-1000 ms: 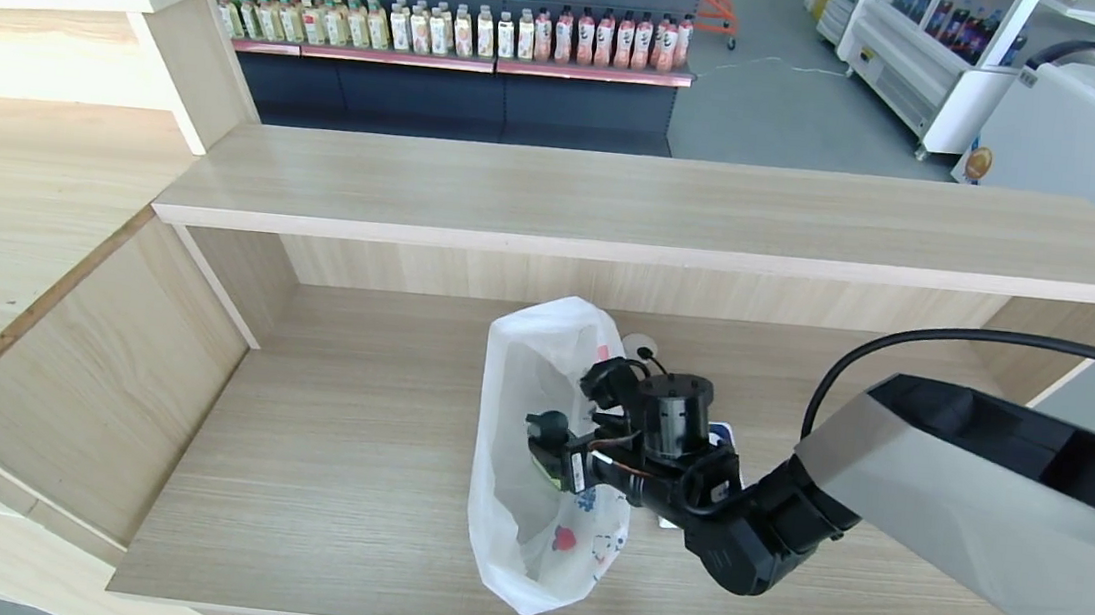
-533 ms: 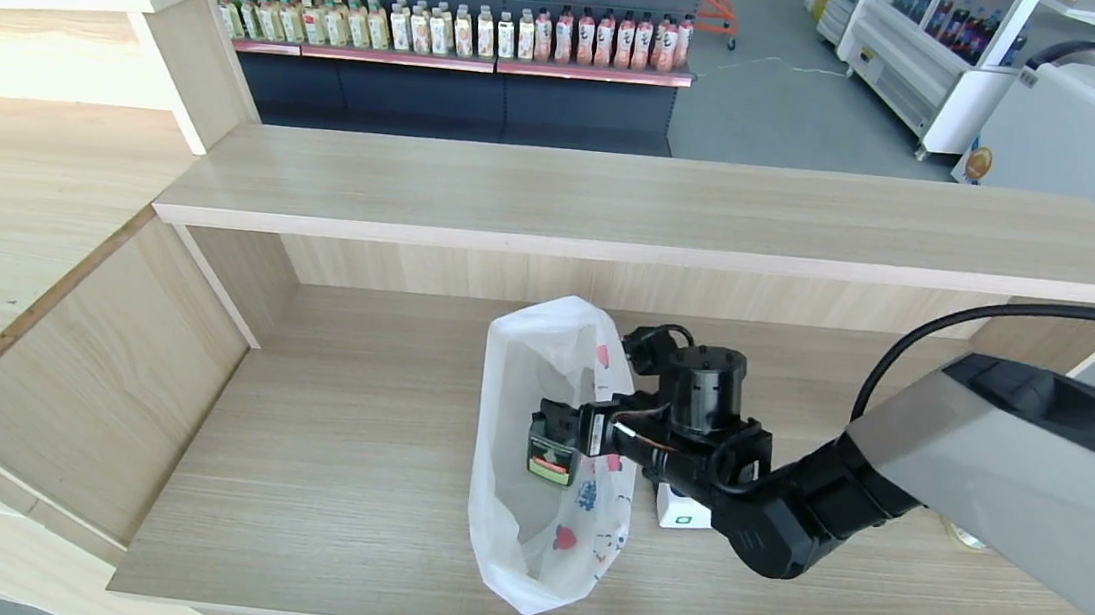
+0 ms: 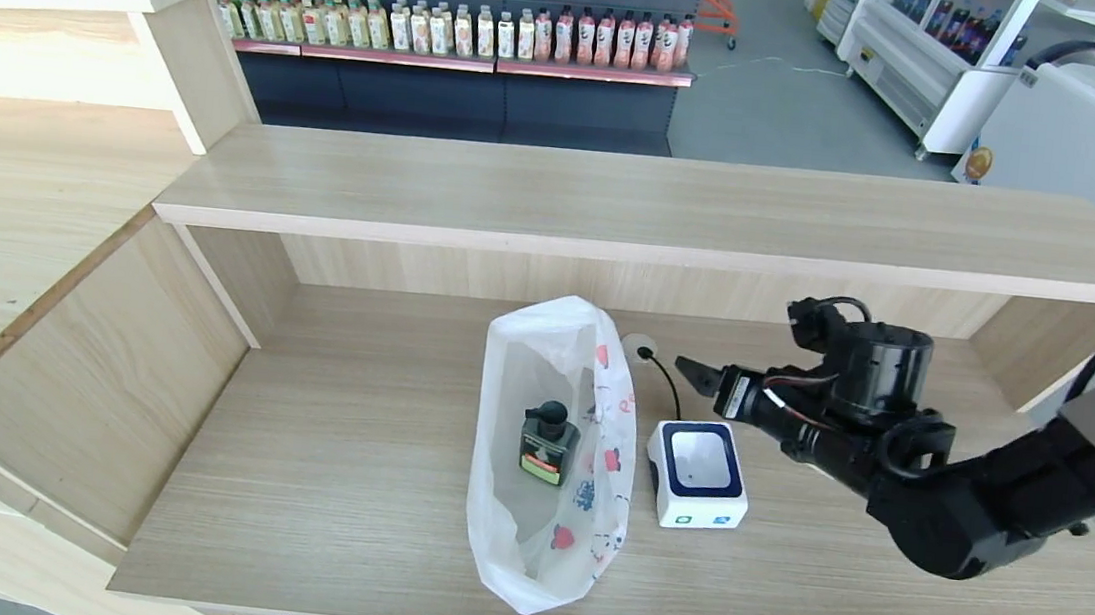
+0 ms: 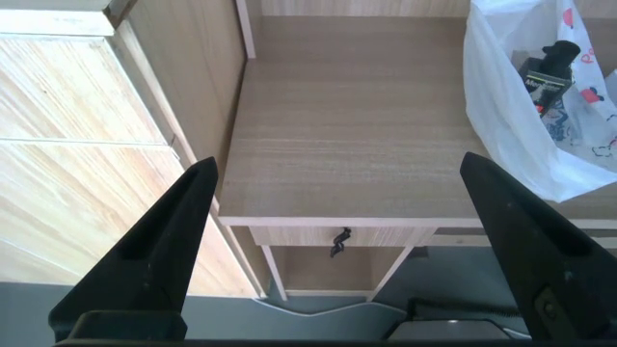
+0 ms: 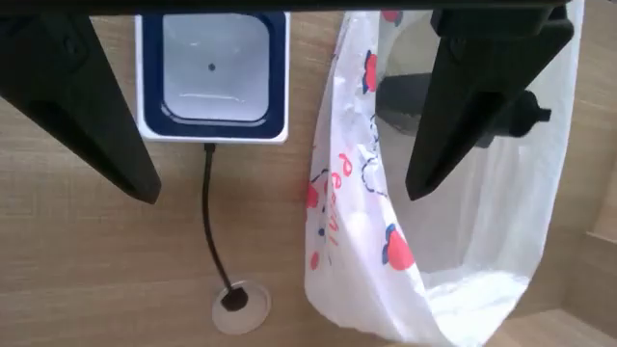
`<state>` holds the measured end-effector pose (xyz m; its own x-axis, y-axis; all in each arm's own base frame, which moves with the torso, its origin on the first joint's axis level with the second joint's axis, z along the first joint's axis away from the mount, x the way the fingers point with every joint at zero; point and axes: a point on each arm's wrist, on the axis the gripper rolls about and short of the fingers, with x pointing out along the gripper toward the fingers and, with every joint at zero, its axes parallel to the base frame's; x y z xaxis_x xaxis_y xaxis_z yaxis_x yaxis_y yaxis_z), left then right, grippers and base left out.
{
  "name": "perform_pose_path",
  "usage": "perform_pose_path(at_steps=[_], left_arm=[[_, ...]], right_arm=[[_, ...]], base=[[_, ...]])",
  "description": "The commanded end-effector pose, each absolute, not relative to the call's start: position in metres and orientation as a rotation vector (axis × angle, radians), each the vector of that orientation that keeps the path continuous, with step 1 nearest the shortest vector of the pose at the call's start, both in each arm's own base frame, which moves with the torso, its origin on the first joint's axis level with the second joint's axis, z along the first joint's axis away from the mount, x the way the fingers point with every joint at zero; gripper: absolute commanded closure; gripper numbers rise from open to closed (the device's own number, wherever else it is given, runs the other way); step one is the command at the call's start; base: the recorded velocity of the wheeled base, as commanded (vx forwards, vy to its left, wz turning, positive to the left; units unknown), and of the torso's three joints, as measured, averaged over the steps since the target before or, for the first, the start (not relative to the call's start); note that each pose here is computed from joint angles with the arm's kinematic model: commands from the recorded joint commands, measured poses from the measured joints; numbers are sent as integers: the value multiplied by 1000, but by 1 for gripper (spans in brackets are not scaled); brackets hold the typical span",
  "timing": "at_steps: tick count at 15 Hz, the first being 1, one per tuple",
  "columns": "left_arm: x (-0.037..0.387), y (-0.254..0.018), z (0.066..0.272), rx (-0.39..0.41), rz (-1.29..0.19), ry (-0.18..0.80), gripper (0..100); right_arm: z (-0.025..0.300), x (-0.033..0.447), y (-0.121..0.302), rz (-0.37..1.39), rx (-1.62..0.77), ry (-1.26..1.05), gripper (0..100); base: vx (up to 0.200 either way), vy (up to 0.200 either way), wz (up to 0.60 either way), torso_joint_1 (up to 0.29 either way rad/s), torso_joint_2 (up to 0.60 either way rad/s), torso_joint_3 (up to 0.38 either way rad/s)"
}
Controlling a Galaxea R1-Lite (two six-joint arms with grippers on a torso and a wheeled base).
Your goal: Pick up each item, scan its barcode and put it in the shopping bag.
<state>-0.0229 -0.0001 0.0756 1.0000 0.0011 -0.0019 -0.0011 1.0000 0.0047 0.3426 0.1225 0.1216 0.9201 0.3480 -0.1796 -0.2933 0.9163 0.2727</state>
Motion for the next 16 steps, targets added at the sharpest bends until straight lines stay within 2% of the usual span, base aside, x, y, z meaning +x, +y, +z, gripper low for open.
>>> perform_pose_path(at_steps=[1, 4, 5, 8, 10, 12, 16], left_arm=[[-23, 0, 76, 5, 2, 2, 0], [-23, 0, 76, 5, 2, 2, 0], [-23, 0, 76, 5, 2, 2, 0], [-23, 0, 76, 5, 2, 2, 0], [-23, 0, 76, 5, 2, 2, 0], [-23, 0, 76, 5, 2, 2, 0], [-23, 0, 76, 5, 2, 2, 0]], right_arm=[[171, 311, 86, 277, 265, 100, 0], [186, 268, 71, 266, 254, 64, 0], [186, 242, 51, 217, 188, 53, 0], [160, 193, 0, 3, -54, 186, 0], [142, 171, -20, -109, -82, 272, 0], [139, 161, -26, -154, -77, 279, 0], [141, 111, -24, -223, -31, 164, 0]], base=[[0, 0, 0, 0, 0, 0], [0, 0, 0, 0, 0, 0], [0, 0, 0, 0, 0, 0], [0, 0, 0, 0, 0, 0], [0, 0, 0, 0, 0, 0], [0, 0, 0, 0, 0, 0], [0, 0, 0, 0, 0, 0]])
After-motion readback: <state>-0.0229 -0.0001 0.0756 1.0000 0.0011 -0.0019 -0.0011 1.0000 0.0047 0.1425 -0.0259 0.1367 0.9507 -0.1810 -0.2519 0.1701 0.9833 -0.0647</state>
